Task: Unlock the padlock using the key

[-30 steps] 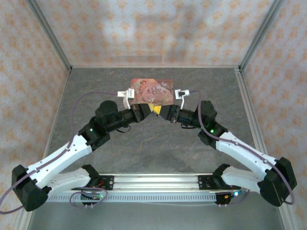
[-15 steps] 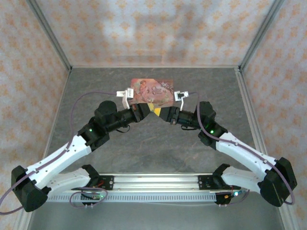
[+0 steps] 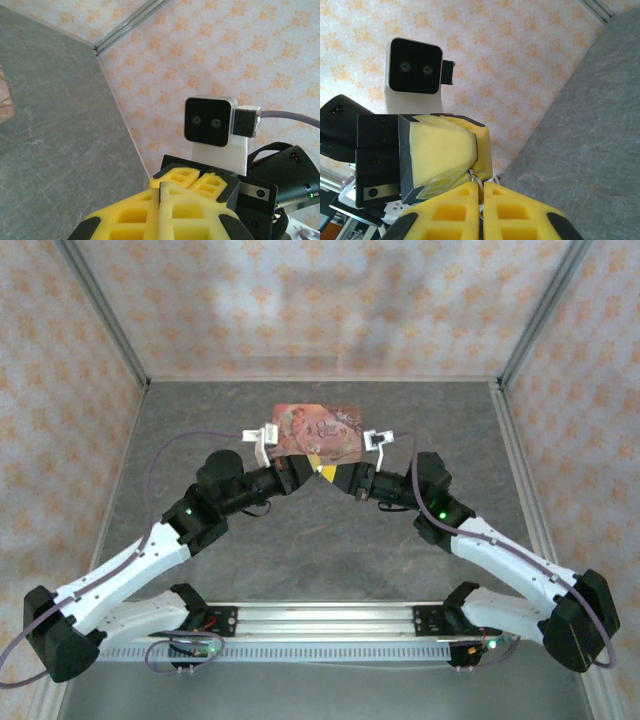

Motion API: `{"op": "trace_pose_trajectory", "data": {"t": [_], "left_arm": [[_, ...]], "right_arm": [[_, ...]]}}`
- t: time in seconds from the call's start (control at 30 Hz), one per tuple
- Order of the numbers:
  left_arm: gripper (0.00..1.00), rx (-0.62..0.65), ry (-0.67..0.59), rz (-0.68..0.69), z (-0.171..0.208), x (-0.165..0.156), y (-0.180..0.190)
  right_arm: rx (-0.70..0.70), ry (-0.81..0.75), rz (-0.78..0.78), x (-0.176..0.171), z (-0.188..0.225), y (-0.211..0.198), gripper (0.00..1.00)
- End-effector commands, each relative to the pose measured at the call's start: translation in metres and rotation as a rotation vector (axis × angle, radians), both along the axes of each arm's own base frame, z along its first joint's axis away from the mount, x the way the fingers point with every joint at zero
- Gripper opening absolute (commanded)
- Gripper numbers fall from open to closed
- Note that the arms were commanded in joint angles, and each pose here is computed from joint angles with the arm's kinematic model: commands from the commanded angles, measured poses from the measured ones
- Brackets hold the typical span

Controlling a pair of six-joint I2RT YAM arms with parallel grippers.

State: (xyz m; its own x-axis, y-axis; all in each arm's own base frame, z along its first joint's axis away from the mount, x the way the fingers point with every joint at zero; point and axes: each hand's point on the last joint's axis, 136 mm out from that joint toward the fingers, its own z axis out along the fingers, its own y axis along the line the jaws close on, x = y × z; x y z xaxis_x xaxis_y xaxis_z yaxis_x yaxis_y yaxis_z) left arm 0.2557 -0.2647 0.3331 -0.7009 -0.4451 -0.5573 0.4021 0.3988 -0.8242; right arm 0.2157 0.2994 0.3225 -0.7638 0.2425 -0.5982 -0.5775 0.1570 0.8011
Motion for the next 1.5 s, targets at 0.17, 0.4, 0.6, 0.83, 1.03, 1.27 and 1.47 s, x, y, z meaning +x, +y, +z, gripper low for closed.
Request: {"op": "trace_pose_trajectory", "data": {"t": [0.17, 0.4, 0.6, 0.83, 1.03, 1.27, 1.47], "left_arm": [[0.00, -0.045, -0.063, -0.020, 0.020, -0.004, -0.003], [0.00, -0.045, -0.054, -0.015, 0.015, -0.004, -0.002], [0.48, -0.011, -0.043, 0.033, 0.010, -0.001, 0.006], [0.86, 0.104, -0.050, 0.148, 0.001, -0.002, 0.035], [0.91, 0.304, 0.026, 0.220, -0.057, -0.001, 0.057], [0.91, 0.478, 0.110, 0.244, -0.127, 0.006, 0.063], [0.91, 0.528, 0.097, 0.265, -0.147, 0.018, 0.059]], "right_arm": [[0.047, -0.059, 0.029, -0.008, 0.019, 0.000, 0.00], [0.054, -0.074, -0.006, -0.004, 0.023, -0.004, 0.00], [0.026, -0.066, -0.014, -0.003, 0.015, -0.005, 0.00], [-0.079, -0.068, -0.121, 0.011, -0.003, -0.026, 0.00], [-0.231, -0.081, -0.244, 0.046, -0.017, -0.046, 0.00], [-0.305, -0.079, -0.354, 0.104, -0.028, -0.060, 0.00], [-0.370, -0.076, -0.401, 0.154, -0.038, -0.054, 0.00]]}}
